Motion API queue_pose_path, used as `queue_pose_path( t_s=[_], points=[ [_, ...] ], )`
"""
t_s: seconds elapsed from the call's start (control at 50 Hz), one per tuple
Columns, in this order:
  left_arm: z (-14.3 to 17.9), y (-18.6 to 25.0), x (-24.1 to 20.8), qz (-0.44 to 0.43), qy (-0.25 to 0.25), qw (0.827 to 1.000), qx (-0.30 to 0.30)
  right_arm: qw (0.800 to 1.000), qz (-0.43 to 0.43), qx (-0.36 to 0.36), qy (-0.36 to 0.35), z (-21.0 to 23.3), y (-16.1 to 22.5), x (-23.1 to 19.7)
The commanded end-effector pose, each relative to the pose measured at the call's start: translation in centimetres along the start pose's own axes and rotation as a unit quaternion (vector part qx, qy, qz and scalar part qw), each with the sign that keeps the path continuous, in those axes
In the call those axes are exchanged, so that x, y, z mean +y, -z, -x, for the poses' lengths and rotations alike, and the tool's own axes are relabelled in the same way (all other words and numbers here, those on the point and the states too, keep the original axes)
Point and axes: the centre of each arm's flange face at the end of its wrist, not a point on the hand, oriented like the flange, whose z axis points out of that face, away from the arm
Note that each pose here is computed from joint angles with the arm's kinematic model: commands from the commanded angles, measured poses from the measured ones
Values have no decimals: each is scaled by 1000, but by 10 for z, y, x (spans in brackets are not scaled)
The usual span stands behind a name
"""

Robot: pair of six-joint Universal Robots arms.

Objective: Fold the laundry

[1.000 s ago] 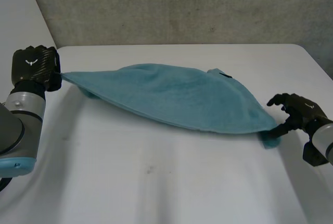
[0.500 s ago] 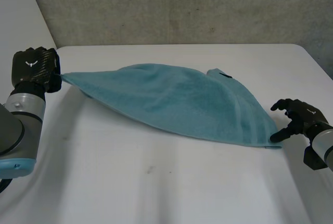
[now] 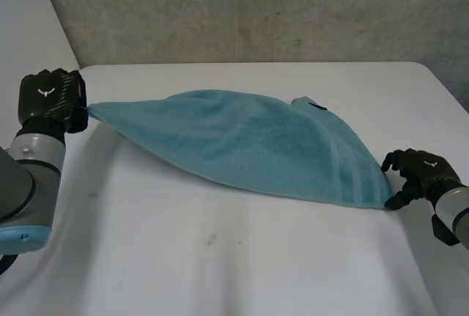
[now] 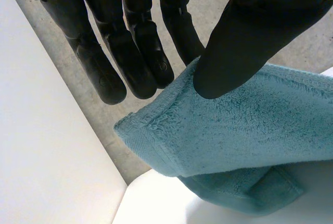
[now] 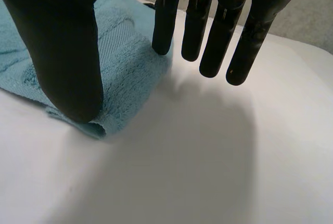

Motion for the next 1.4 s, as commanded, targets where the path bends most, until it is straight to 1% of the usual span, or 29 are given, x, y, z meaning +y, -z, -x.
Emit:
queue_pose_path(
  t_s=[0.02, 0.38, 0.42, 0.44, 0.48, 0.54, 0.58, 0.6, 0.64, 0.66, 0.68, 0.7, 0.74, 0.76, 0.8, 0.82, 0.86, 0.94, 1.04, 1.08, 1.12, 1.14, 1.18, 1.2, 1.22, 1.24, 1.28, 1.36, 1.4],
  points=[
    [0, 0, 0, 0, 0, 1000, 0, 1000, 1, 1, -1, -1, -8, 2],
    [0, 0, 0, -1, 0, 1000, 0, 999, -33, -7, 10, 4, -15, -13],
    [0, 0, -1, -2, -1, 1000, 0, 997, -75, 3, 19, 1, -7, -41],
    [0, 0, -1, -2, -1, 1000, 0, 997, -75, 3, 19, 1, -7, -41],
    [1, 1, -8, -7, -1, 1000, -1, 991, -130, 13, 25, -1, 7, -78],
    [3, 2, -16, -15, -2, 1000, -3, 987, -156, 12, 28, -2, 14, -95],
    [7, 6, -33, -23, -3, 1000, -6, 979, -197, 17, 38, -4, 30, -133],
    [7, 6, -33, -23, -3, 1000, -6, 979, -197, 17, 38, -4, 30, -133],
    [13, 13, -60, -38, -3, 999, -9, 976, -210, 11, 50, 1, 57, -168],
    [13, 13, -60, -38, -3, 999, -9, 976, -210, 11, 50, 1, 57, -168],
    [17, 17, -77, -49, -4, 999, -12, 976, -212, 8, 59, 3, 70, -184],
    [17, 17, -77, -49, -4, 999, -12, 974, -213, 3, 76, 5, 83, -200],
    [27, 28, -109, -71, -5, 997, -20, 973, -210, 2, 100, 2, 94, -212],
    [27, 28, -110, -71, -5, 997, -20, 973, -210, 2, 100, 2, 94, -212],
    [36, 40, -140, -90, -8, 996, -28, 970, -184, 22, 159, -11, 111, -225],
    [36, 40, -141, -90, -8, 996, -28, 970, -184, 22, 160, -11, 111, -225],
    [39, 45, -154, -97, -10, 995, -31, 959, -167, 51, 223, -20, 130, -236],
    [42, 55, -174, -80, -14, 996, -22, 949, -153, 65, 267, -18, 143, -242],
    [37, 57, -163, -24, -39, 999, 7, 951, -113, 53, 284, -17, 132, -227],
    [33, 52, -147, 5, -52, 998, 19, 955, -63, 12, 289, -5, 106, -201],
    [25, 36, -107, 70, -85, 993, 37, 953, -39, -7, 300, 5, 93, -188],
    [25, 36, -107, 70, -85, 993, 37, 953, -38, -8, 300, 5, 93, -188],
    [16, 22, -69, 125, -114, 984, 59, 944, 16, -24, 329, 18, 69, -162],
    [16, 22, -69, 125, -114, 984, 59, 944, 16, -24, 329, 18, 69, -162],
    [10, 15, -51, 148, -124, 979, 71, 937, 37, -25, 345, 22, 58, -152],
    [10, 15, -50, 148, -124, 979, 71, 932, 57, -23, 357, 24, 47, -142],
    [2, -3, -27, 172, -132, 973, 82, 928, 73, -16, 365, 24, 35, -135],
    [-7, -24, -19, 166, -137, 973, 82, 925, 60, 10, 375, 20, 9, -137],
    [-10, -37, -27, 144, -139, 977, 76, 920, -11, 49, 389, 21, -10, -166]
  ],
)
